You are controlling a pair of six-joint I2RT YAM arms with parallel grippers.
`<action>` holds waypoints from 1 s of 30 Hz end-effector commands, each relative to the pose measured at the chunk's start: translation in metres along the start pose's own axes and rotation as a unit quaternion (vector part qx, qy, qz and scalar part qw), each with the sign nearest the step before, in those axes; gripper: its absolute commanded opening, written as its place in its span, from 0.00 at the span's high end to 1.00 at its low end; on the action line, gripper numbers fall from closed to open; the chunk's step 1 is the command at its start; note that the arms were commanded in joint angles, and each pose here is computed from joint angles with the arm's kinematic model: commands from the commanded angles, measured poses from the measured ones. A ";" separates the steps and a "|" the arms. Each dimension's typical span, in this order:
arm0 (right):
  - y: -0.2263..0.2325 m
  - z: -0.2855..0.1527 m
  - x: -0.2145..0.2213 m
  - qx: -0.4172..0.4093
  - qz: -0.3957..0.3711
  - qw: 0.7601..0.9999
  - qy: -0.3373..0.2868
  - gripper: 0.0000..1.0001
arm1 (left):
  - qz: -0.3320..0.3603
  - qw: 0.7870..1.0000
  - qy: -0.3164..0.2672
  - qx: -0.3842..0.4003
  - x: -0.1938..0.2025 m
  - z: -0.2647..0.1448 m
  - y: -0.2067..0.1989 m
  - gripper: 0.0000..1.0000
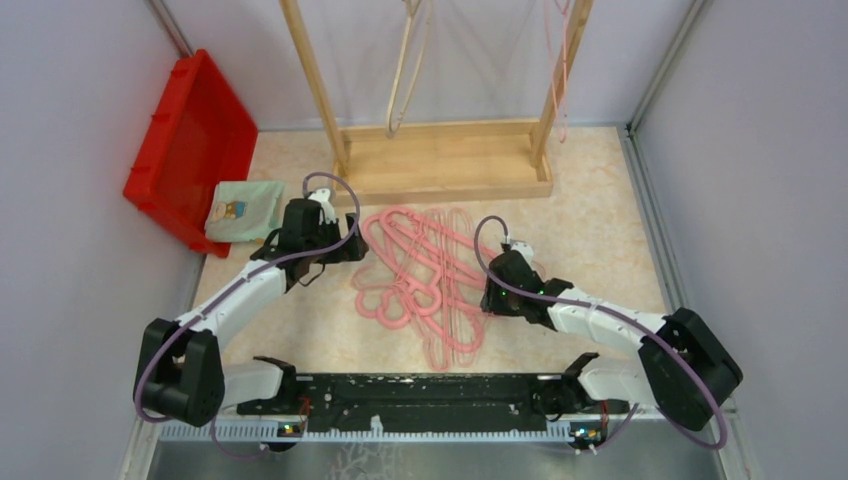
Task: Organize the hangers
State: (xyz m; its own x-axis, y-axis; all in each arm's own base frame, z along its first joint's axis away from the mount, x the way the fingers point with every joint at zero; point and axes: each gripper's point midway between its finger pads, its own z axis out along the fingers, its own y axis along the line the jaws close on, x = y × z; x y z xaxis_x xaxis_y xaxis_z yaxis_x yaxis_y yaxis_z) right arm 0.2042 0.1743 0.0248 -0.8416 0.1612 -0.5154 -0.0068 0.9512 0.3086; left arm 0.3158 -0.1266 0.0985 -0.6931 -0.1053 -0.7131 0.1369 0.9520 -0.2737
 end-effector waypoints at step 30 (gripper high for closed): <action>0.005 -0.192 -0.215 0.221 -0.188 0.921 -0.262 1.00 | -0.002 0.998 -0.051 0.034 -0.045 -0.017 -0.025 0.02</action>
State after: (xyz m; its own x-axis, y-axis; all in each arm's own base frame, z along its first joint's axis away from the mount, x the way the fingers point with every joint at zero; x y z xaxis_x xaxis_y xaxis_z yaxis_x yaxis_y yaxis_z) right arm 0.2572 0.1040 0.2356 -0.5428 -0.0533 -0.8381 0.0412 0.9951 -0.0900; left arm 0.3277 -0.1351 0.1254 -0.6537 -0.1249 -0.7464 0.1618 0.9404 -0.2991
